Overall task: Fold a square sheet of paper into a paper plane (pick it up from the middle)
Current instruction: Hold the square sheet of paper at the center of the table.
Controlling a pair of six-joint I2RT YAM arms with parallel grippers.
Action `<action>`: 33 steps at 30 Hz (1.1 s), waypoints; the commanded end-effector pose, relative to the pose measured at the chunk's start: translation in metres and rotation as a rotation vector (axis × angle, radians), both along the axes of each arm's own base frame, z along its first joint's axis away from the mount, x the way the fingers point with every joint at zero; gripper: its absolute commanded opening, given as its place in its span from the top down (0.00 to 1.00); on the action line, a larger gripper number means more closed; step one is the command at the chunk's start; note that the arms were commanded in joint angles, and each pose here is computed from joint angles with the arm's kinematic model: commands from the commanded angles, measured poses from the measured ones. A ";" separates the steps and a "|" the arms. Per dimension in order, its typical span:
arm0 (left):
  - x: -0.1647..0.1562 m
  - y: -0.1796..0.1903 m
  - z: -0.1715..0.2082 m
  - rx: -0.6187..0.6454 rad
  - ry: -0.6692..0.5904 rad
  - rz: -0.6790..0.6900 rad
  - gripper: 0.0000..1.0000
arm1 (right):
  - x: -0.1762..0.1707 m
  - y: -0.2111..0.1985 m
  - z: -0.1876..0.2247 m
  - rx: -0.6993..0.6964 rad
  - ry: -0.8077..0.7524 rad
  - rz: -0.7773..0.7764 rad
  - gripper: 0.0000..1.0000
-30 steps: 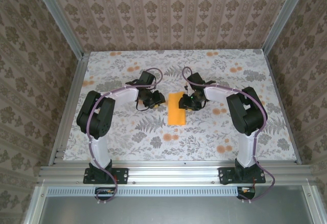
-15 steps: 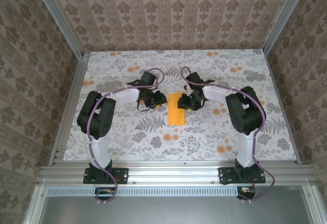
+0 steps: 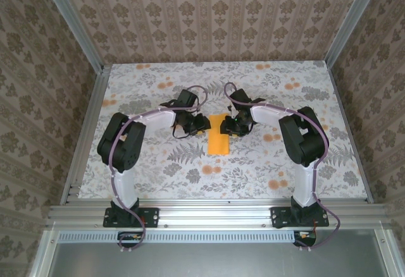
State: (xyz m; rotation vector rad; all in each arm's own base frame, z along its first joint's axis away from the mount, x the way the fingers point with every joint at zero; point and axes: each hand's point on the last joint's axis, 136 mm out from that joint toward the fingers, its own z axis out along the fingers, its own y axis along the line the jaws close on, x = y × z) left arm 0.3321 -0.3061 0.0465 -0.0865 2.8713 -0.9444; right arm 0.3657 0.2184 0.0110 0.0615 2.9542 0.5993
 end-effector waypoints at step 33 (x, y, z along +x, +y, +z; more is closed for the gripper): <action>0.014 0.009 0.003 0.035 -0.034 0.167 0.73 | -0.046 -0.046 -0.082 -0.254 0.187 0.075 0.59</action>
